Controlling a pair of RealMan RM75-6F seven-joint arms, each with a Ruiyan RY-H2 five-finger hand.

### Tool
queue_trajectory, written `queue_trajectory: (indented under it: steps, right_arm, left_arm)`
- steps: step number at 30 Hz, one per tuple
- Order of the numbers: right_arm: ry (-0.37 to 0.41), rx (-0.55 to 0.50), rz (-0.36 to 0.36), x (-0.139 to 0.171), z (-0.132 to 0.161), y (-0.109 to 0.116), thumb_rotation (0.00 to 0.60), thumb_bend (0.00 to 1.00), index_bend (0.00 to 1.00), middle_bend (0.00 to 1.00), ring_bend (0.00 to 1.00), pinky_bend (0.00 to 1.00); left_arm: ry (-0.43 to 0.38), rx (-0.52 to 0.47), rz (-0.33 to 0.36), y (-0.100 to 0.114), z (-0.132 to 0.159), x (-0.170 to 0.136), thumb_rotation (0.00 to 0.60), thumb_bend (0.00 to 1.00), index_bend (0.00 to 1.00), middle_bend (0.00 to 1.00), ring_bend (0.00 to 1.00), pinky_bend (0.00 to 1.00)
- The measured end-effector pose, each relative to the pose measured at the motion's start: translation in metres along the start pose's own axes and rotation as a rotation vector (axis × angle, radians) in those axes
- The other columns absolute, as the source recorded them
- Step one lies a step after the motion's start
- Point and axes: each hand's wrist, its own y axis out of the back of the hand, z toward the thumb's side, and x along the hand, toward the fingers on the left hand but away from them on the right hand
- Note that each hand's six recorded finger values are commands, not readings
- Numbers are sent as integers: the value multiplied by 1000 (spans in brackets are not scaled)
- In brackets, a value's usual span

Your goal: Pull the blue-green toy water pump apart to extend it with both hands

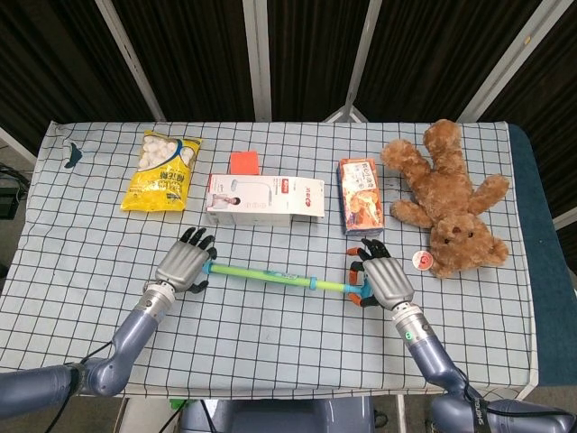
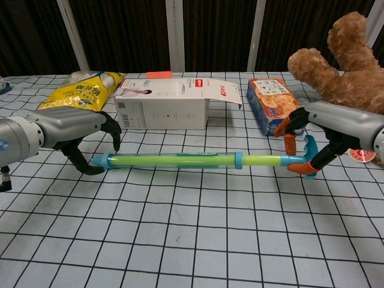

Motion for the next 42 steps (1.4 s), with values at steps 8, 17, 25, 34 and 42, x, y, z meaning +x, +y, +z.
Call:
queue_trajectory:
  steps: [8,17,25,34,42]
  right_arm:
    - [-1,-6,-3,0,-1,2,600,363,655,246,0,0]
    - [-3,-6,-3,0,-2,2,600,364,655,246,0,0]
    - [-4,-2,-1,-1,-2,1,600,364,655,246,0,0]
    - [-5,1,-4,-1,-3,1,600,364,657,249,0,0]
    - [-2,-4,-17,0,-2,4,600,364,662,253,0,0]
  left_arm:
    - [9,-5,-3,-5,11,10,600,442,394,140,0,29]
    - [15,-8,9,-5,12,10,600,469,411,146,0,29]
    - [22,-3,4,-9,8,9,600,469,448,154,0,29]
    - [18,-9,14,-11,9,8,600,473,496,165,0,29]
    - [9,-25,32,-9,11,2,600,481,510,164,0,29]
